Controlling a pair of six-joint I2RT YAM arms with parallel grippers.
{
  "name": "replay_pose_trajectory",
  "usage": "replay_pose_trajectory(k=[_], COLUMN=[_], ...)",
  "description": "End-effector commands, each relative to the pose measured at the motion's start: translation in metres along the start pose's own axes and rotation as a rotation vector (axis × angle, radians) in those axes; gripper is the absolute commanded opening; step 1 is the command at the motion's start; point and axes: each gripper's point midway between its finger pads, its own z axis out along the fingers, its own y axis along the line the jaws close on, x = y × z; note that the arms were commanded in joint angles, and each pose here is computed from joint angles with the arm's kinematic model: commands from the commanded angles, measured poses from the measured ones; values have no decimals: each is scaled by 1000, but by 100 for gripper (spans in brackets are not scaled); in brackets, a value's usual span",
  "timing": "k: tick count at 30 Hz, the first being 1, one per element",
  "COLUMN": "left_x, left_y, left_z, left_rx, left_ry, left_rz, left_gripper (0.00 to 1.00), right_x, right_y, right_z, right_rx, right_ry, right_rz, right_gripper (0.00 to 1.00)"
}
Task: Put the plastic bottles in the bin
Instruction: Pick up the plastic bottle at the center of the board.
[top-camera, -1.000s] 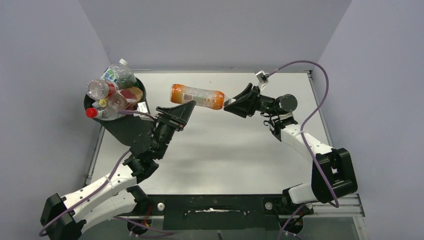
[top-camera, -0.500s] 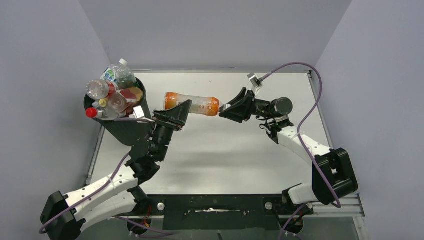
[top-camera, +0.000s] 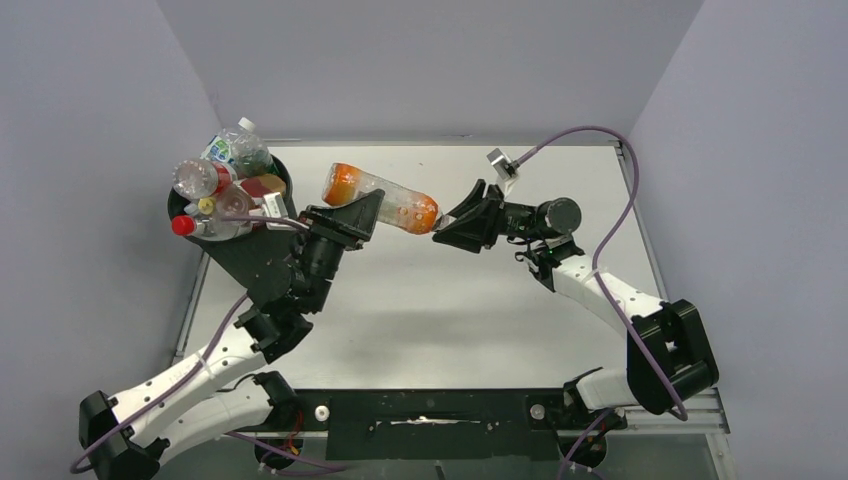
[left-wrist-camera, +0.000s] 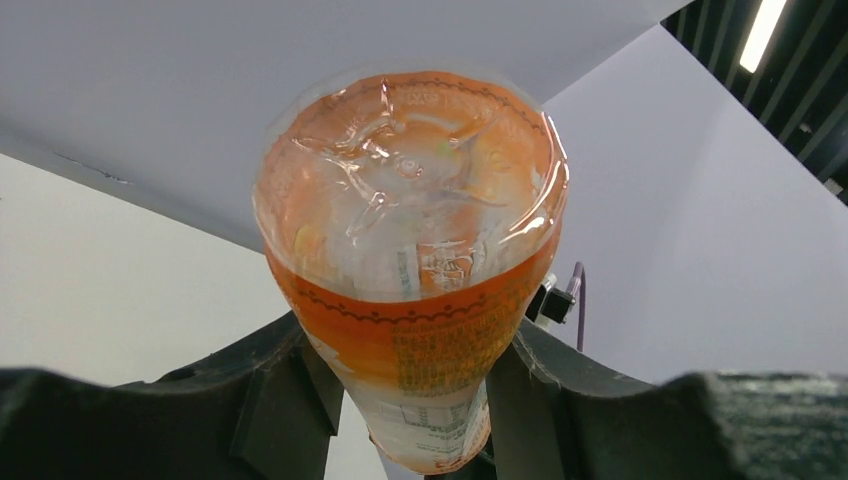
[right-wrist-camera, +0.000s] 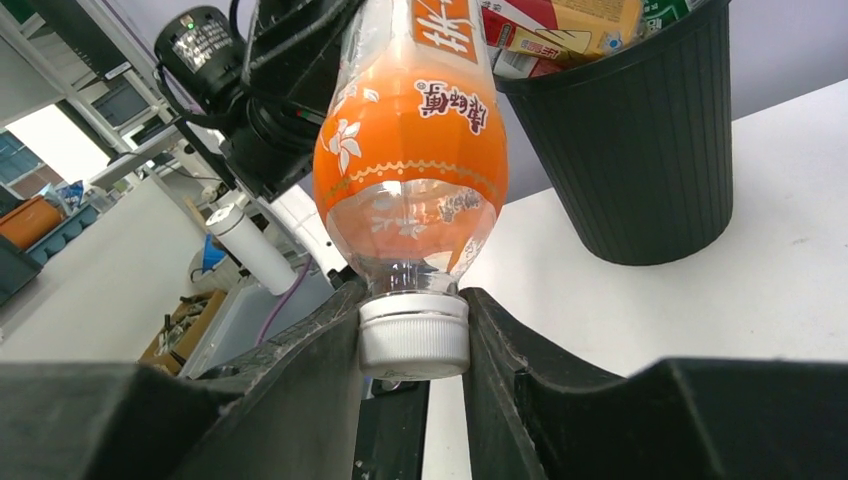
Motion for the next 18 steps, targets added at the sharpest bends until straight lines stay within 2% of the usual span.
replay_pose_trajectory(k=[1,4,5,6,7,12,18], left_x=[-33,-50,-59,-68,-76,-137,-197], left_y=[-42,-61,-71,-80,-86,-127,-134], left_z=[0,-5,-8,-11,-14,-38,-55], left_rx=[42,46,51,58,59,66,-59], left_ry=[-18,2,3,2,3,-57,-156], left_rz=[85,142,156,170,187,263,426], left_gripper=[34,34,34,34,34,33,33], right_x=[-16,-17,-17,-16,-15,-10,-6], right_y=[21,21,20,17,15,11,7], right_z=[5,5,5,5,5,4,4], right_rx=[-45,-43,-35,-23,-11,14,20], right_ry=[-15,-4,3,11,18,42,59], right_rz=[-94,-93,-92,-89,-91,-94,-73], right_gripper=[40,56,64,77,83,91,94])
